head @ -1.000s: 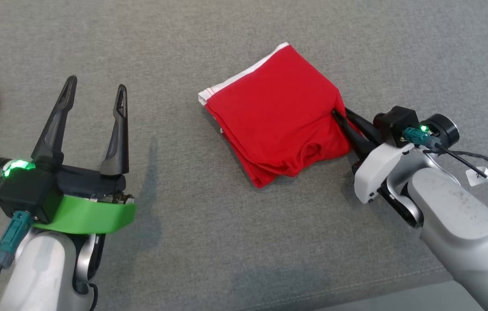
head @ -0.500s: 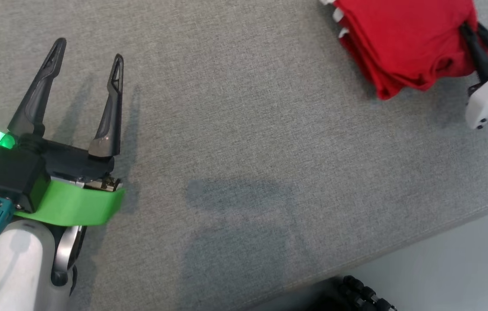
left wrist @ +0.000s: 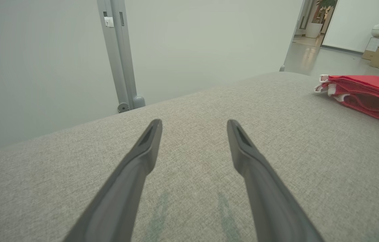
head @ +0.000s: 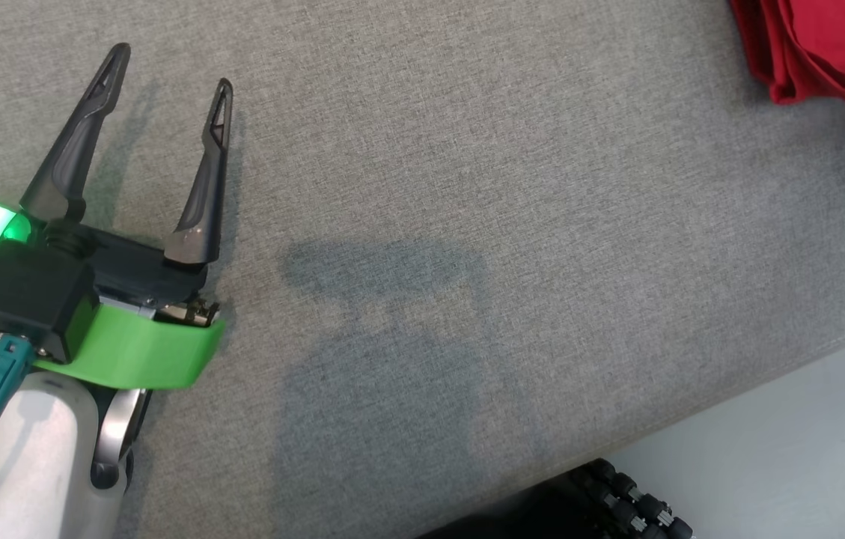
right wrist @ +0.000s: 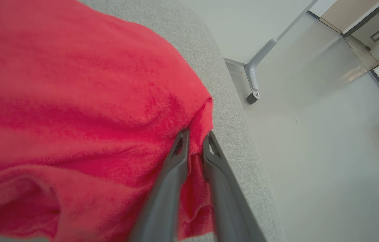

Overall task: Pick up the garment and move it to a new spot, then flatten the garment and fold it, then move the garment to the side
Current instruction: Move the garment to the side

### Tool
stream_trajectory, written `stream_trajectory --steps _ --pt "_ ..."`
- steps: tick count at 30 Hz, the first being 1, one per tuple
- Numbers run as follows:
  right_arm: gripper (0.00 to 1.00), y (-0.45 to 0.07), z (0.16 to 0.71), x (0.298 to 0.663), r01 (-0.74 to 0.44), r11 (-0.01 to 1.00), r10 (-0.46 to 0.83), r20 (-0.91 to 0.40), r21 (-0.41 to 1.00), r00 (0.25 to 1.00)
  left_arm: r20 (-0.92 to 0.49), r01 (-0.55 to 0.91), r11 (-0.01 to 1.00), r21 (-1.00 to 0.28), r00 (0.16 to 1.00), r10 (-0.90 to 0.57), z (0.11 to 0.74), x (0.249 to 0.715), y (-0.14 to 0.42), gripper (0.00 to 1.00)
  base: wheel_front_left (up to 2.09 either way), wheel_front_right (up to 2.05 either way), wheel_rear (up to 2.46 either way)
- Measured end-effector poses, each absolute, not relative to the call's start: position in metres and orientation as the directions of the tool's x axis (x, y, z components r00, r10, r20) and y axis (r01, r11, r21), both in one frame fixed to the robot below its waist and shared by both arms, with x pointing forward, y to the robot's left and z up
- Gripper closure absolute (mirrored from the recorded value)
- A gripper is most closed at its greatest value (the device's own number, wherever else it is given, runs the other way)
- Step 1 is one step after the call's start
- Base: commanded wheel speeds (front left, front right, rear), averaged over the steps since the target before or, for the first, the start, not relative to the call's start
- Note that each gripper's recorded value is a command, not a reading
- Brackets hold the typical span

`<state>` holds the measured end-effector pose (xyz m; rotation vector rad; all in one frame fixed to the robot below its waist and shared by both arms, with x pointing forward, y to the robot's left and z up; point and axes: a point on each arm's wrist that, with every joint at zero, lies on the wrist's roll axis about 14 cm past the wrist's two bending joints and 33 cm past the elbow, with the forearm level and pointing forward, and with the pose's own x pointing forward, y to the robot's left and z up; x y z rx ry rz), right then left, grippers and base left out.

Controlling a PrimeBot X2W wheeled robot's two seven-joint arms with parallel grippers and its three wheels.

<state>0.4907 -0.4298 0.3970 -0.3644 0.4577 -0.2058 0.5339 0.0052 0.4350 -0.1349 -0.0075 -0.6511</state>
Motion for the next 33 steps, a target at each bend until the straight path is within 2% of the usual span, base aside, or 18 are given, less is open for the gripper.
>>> stream_trajectory --steps 5,15,23,33 --pt "0.0 -0.429 0.406 0.488 0.152 0.92 -0.287 -0.358 -0.362 0.888 0.052 0.592 0.797 -0.124 0.806 -0.59 0.44 0.53 0.008 0.0 0.0 0.0 0.0" --pt "0.0 -0.396 0.451 0.477 0.176 0.943 -0.235 -0.19 -0.281 0.953 0.057 0.533 0.835 -0.137 0.846 -0.531 0.459 0.512 0.02 0.0 0.0 0.0 0.0" --pt "0.0 -0.333 0.487 0.468 0.124 0.978 -0.131 -0.031 -0.168 0.991 0.081 0.426 0.895 -0.135 0.905 -0.418 0.483 0.498 0.053 0.0 0.0 0.0 0.0" --pt "0.0 -0.244 0.5 0.471 -0.02 0.999 0.023 0.054 -0.041 0.998 0.07 0.239 0.961 -0.141 0.97 -0.232 0.495 0.468 0.112 0.0 0.0 0.0 0.0"
